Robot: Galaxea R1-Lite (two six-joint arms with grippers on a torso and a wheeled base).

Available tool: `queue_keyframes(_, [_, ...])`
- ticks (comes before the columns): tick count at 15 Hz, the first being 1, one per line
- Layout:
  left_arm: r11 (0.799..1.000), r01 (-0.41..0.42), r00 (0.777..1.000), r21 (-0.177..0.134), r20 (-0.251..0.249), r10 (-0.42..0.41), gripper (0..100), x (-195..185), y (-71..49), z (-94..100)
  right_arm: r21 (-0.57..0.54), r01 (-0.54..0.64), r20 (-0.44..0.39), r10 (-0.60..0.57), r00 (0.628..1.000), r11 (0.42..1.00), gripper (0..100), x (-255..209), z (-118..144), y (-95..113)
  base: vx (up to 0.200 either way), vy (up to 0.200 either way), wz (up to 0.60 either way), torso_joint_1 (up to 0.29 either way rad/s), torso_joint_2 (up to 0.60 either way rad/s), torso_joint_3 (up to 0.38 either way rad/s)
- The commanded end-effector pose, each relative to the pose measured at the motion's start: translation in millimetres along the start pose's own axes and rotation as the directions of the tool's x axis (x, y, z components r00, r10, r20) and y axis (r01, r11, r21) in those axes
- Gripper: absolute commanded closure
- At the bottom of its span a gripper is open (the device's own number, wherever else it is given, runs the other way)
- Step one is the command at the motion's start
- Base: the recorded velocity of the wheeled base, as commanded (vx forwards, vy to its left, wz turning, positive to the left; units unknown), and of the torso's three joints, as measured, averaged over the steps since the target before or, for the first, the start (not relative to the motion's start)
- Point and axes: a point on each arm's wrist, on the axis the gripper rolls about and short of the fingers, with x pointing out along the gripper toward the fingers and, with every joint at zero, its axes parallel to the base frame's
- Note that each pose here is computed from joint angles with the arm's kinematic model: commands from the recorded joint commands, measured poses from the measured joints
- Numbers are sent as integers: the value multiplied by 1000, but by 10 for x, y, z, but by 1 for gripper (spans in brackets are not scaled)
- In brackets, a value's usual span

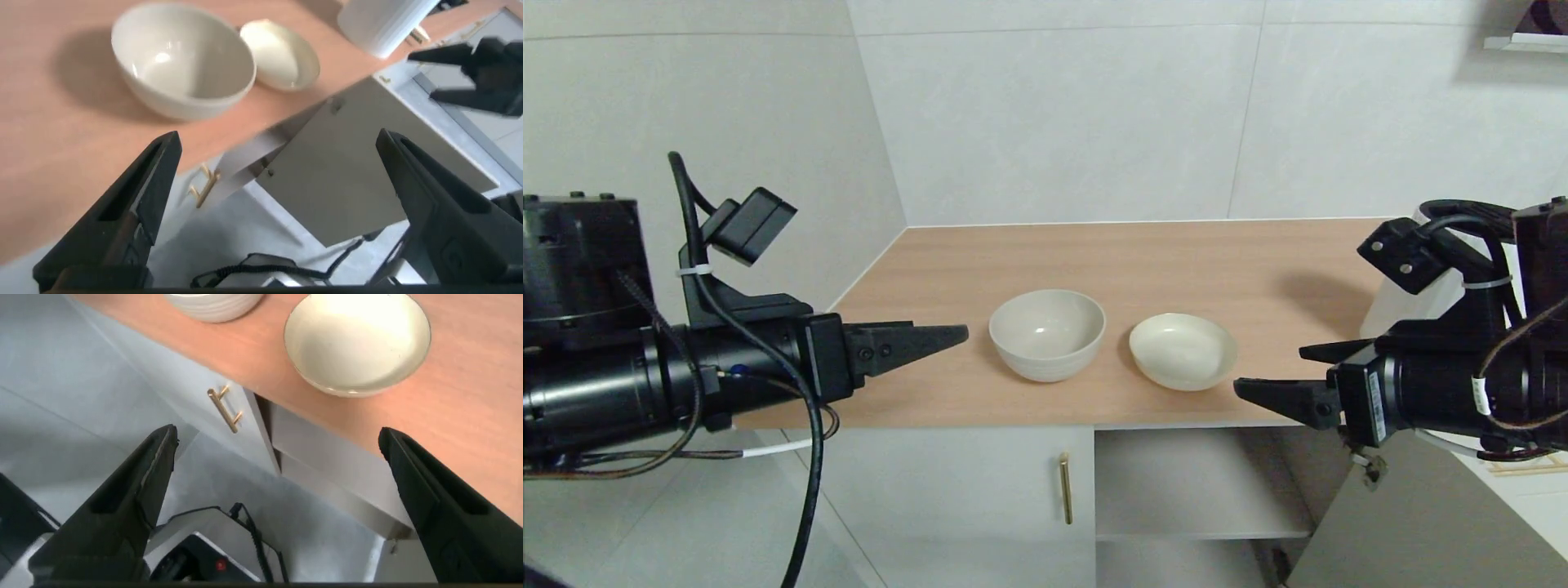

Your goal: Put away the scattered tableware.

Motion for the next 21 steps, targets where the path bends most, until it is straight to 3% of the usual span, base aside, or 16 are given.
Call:
queue_keyframes(1, [1000,-1,1000,5,10,1,0,115,37,112,-10,7,-13,-7,1000,1000,0,188,54,-17,0,0,0,36,-80,-51])
queue_keyframes(2, [1000,-1,999,4,33,1,0,182,45,227,20,50,-20,-50,999,999,0,325,148,-95,0,0,0,0,0,0])
queue_keyframes(3, [1000,-3,1000,-16,29,3,0,193,48,237,54,85,-44,-83,996,995,0,393,166,-140,0,0,0,0,0,0])
queue_keyframes(5, [997,-29,999,-69,-35,27,0,209,71,211,173,135,-84,-122,989,976,0,470,268,-197,0,0,0,0,0,0])
queue_keyframes(7, [993,-70,996,-91,-65,64,0,218,84,240,216,156,-111,-135,985,964,0,515,295,-204,0,0,0,0,0,0])
queue_keyframes(9, [981,-165,984,-101,-86,157,0,330,156,226,224,208,-128,-182,975,952,0,608,276,-227,0,0,0,0,0,0])
queue_keyframes(10, [949,-292,954,-120,-102,281,0,533,201,170,212,295,-154,-267,951,931,0,747,224,-266,0,0,0,0,0,0])
queue_keyframes(11, [924,-348,936,-160,-106,335,0,685,193,137,209,327,-164,-296,941,922,0,815,216,-277,0,0,0,0,0,0])
queue_keyframes(12, [910,-374,927,-177,-114,358,0,785,190,105,217,331,-171,-298,939,918,0,844,202,-281,0,0,0,0,0,0])
queue_keyframes(15, [895,-409,910,-178,-152,386,0,959,273,11,222,336,-177,-301,937,915,0,884,184,-292,0,0,0,0,0,0])
queue_keyframes(18, [862,-477,877,-173,-156,454,0,1184,407,-104,224,338,-174,-304,937,914,0,910,179,-296,0,0,0,0,0,0])
queue_keyframes(21, [840,-501,864,-210,-176,472,0,1384,461,-224,229,339,-175,-304,936,912,0,911,175,-296,0,0,0,0,0,0])
